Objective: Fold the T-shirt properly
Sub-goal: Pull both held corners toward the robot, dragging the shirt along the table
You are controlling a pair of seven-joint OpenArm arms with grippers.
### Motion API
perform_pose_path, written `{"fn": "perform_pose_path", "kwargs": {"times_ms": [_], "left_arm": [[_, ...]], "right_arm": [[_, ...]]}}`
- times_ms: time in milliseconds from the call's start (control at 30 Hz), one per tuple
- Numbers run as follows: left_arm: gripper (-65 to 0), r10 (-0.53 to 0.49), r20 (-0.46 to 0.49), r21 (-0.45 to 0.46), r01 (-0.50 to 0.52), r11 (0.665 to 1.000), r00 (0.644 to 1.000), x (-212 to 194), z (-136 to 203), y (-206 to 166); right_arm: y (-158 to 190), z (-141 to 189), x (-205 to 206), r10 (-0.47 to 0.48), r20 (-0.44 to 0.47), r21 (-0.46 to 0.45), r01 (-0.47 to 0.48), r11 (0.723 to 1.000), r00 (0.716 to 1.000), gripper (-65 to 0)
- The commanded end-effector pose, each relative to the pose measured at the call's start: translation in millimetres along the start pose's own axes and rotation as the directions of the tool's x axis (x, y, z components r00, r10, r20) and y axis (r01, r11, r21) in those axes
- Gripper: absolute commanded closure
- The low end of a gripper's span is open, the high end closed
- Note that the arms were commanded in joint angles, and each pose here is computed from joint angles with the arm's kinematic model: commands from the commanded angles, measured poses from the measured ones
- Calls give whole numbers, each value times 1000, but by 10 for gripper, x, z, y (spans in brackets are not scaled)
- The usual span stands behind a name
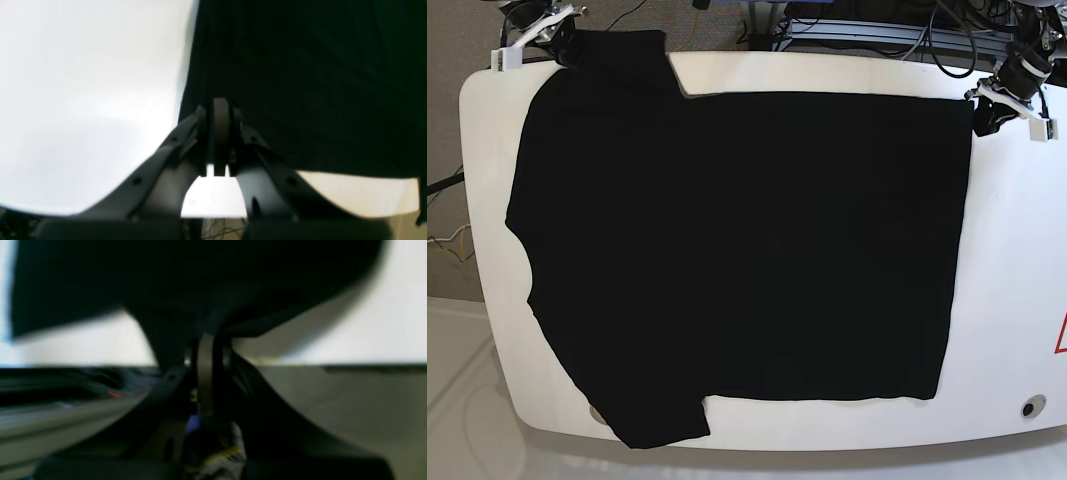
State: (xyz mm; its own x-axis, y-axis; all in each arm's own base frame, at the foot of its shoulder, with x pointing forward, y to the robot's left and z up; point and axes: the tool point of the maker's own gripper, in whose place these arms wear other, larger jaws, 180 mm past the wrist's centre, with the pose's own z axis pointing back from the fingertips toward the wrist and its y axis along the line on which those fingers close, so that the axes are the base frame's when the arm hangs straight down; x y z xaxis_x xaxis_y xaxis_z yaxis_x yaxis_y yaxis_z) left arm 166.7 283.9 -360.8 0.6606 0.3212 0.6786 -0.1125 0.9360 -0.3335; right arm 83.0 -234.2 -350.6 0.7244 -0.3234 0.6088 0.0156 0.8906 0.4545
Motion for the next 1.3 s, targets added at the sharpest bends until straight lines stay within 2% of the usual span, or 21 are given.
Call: {"fn": "perform_pose_path", "kwargs": {"times_ms": [0,167,300,567,633,700,833,1033,1100,1267], "left_arm": [[0,-25,26,-18,26,1000,999,82,60,-69],[0,-32,27,-34,33,999,999,98,25,-136],[0,-38,48,-63,41,997,998,193,-87,-201],[0,-34,44,-92,38,995,998,179,-155,-227],[-60,-35,25,-95,37,995,999,120,-162,-223],[-161,-30,-1,-74,29,997,1000,69,-136,-150],[-220,-27,-4,-71,27,997,1000,60,-138,-139],[-275,-23,26,-62,25,998,999,106,-123,-105],[-321,-2,58,-60,5,998,998,140,-117,-81],[-345,8,70,-47,-5,999,998,159,-106,-35]], "right_arm": [[41,101,104,29,20,20,-29,999,999,0],[63,71,151,71,15,13,-72,997,997,0],[36,-30,340,150,34,-22,-149,989,988,0],[-3,-107,425,158,57,-39,-156,987,986,0],[-26,-113,411,150,56,-44,-147,988,987,0],[-17,-143,470,149,78,-41,-146,988,986,0],[-18,-151,456,150,73,-43,-147,988,986,0],[-21,-157,380,143,54,-46,-141,989,988,0],[-26,-164,280,124,31,-39,-123,992,992,0],[7,-179,281,125,31,-21,-124,992,992,0]]}}
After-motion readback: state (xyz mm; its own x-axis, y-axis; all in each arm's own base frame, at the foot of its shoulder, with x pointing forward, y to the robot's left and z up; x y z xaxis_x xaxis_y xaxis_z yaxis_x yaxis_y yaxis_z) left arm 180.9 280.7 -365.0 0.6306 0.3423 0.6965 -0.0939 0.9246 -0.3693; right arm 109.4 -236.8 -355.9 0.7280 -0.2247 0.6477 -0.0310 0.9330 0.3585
